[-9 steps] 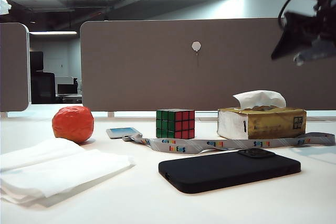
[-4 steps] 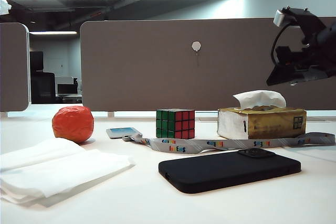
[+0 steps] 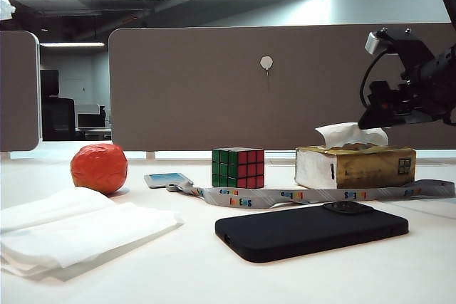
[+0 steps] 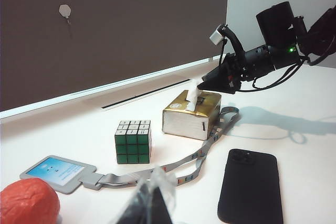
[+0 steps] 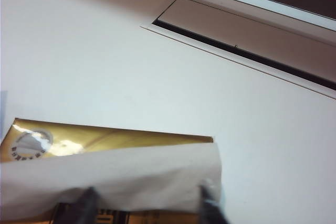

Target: Pull out a tissue from the tissue box and use it to cover the ID card on the tabletop.

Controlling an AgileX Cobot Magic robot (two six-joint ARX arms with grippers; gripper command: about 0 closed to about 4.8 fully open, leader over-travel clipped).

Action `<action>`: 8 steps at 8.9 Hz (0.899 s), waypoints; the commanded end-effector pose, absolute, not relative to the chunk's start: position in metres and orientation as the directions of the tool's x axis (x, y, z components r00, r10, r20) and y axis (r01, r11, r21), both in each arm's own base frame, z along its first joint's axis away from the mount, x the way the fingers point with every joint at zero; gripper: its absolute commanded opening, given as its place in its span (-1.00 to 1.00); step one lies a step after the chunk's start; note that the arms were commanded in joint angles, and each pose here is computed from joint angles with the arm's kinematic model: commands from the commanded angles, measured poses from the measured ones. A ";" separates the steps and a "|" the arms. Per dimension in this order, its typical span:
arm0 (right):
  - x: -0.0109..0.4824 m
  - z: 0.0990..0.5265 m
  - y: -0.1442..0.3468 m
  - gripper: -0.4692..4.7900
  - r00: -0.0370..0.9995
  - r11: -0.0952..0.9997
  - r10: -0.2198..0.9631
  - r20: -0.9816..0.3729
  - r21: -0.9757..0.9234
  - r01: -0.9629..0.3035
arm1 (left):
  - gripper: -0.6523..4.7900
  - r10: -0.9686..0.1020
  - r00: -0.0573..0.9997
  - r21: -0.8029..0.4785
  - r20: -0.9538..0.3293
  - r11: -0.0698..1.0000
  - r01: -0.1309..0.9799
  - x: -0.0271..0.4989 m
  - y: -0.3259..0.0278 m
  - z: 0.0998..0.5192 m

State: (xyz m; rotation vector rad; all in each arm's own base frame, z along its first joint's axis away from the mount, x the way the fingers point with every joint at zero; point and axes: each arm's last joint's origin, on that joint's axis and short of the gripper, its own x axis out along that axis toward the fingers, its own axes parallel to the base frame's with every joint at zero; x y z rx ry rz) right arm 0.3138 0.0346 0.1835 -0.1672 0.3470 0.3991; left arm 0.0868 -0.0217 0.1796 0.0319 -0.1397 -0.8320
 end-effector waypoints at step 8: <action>0.327 0.168 0.026 0.31 0.859 0.898 0.398 -0.321 -0.055 -0.436 | -0.78 -0.737 0.665 0.094 0.121 0.676 0.731 0.087 -0.022 0.182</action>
